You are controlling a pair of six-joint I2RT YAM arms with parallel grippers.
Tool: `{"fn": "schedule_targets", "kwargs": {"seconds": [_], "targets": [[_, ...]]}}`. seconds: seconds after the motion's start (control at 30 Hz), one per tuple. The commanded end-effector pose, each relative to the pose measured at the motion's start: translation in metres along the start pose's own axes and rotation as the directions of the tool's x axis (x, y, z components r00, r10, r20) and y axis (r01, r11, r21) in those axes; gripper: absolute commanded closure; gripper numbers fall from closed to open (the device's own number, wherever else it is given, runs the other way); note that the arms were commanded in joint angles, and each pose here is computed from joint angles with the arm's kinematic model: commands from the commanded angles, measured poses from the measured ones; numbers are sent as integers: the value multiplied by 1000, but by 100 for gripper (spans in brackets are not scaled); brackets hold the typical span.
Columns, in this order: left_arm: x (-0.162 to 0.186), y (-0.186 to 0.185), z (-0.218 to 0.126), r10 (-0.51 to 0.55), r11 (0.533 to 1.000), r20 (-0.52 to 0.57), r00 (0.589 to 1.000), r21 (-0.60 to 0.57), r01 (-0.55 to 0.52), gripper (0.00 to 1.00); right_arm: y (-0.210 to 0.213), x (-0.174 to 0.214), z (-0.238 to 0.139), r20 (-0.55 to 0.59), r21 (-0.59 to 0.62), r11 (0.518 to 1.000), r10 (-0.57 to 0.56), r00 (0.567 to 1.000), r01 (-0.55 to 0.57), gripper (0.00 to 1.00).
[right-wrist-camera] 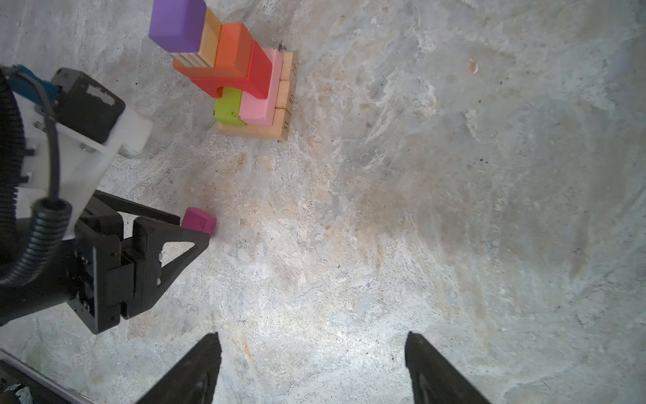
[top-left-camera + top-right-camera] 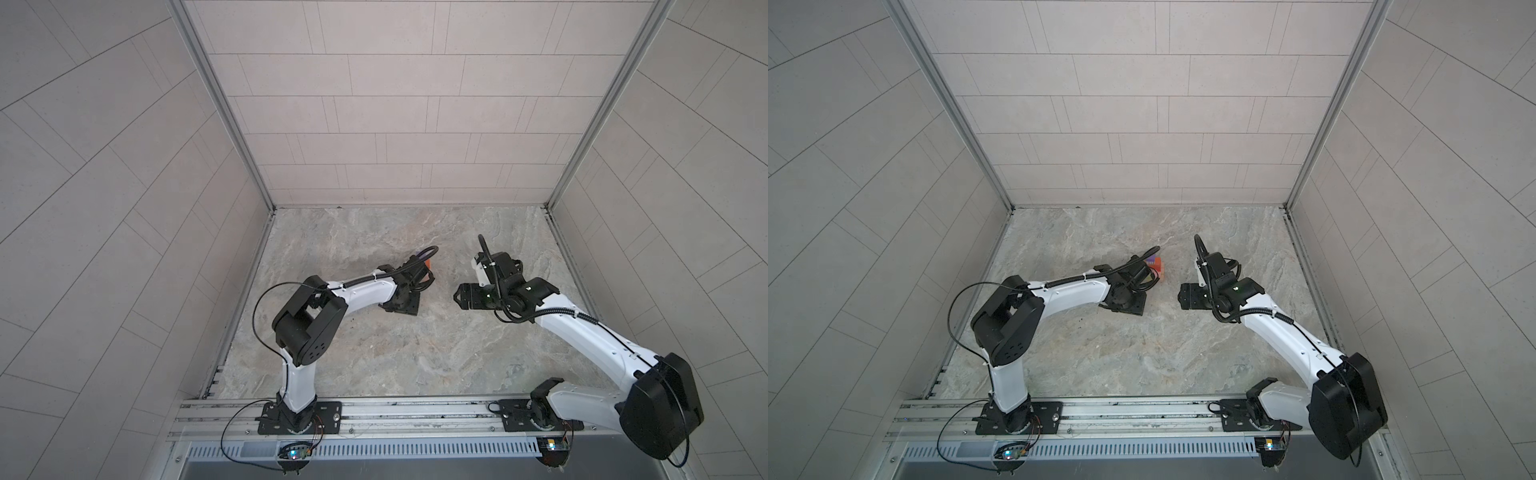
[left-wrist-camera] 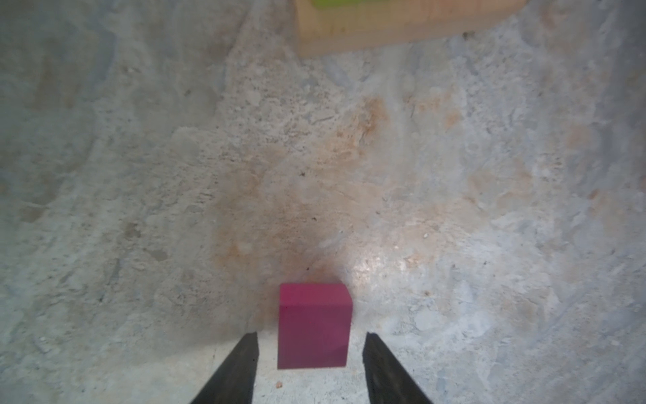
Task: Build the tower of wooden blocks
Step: 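Lower the magenta cube onto the table beside the tower and open the left gripper, then move the right gripper down to the magenta cube while the left gripper draws back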
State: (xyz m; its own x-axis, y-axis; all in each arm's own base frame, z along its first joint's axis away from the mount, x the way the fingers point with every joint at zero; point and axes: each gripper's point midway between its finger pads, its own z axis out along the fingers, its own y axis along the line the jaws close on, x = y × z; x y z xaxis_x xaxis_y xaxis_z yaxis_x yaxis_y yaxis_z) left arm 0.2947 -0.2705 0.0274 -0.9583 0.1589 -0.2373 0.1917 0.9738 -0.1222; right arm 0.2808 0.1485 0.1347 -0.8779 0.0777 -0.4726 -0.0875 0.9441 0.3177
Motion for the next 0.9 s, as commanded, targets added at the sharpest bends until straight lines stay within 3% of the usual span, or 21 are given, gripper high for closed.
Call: {"fn": "schedule_targets", "kwargs": {"seconds": [0.0,0.13,0.5,0.73,0.87], "targets": [[-3,0,-26,18,1000,14,1000,-9,-18,39,-4,7,3,-29,19,997,73,997,-73,17],[-7,5,-61,41,999,38,998,-8,-41,34,-5,10,8,-45,33,991,129,991,-128,18],[-20,30,-137,60,996,97,993,66,-67,21,12,6,17,12,85,986,140,990,-140,20],[-32,51,-181,-19,953,126,992,303,-21,17,34,10,33,-21,109,988,114,993,-111,24],[-42,66,-196,-16,952,228,974,301,-55,15,47,12,43,-39,127,988,96,995,-91,24]]}}
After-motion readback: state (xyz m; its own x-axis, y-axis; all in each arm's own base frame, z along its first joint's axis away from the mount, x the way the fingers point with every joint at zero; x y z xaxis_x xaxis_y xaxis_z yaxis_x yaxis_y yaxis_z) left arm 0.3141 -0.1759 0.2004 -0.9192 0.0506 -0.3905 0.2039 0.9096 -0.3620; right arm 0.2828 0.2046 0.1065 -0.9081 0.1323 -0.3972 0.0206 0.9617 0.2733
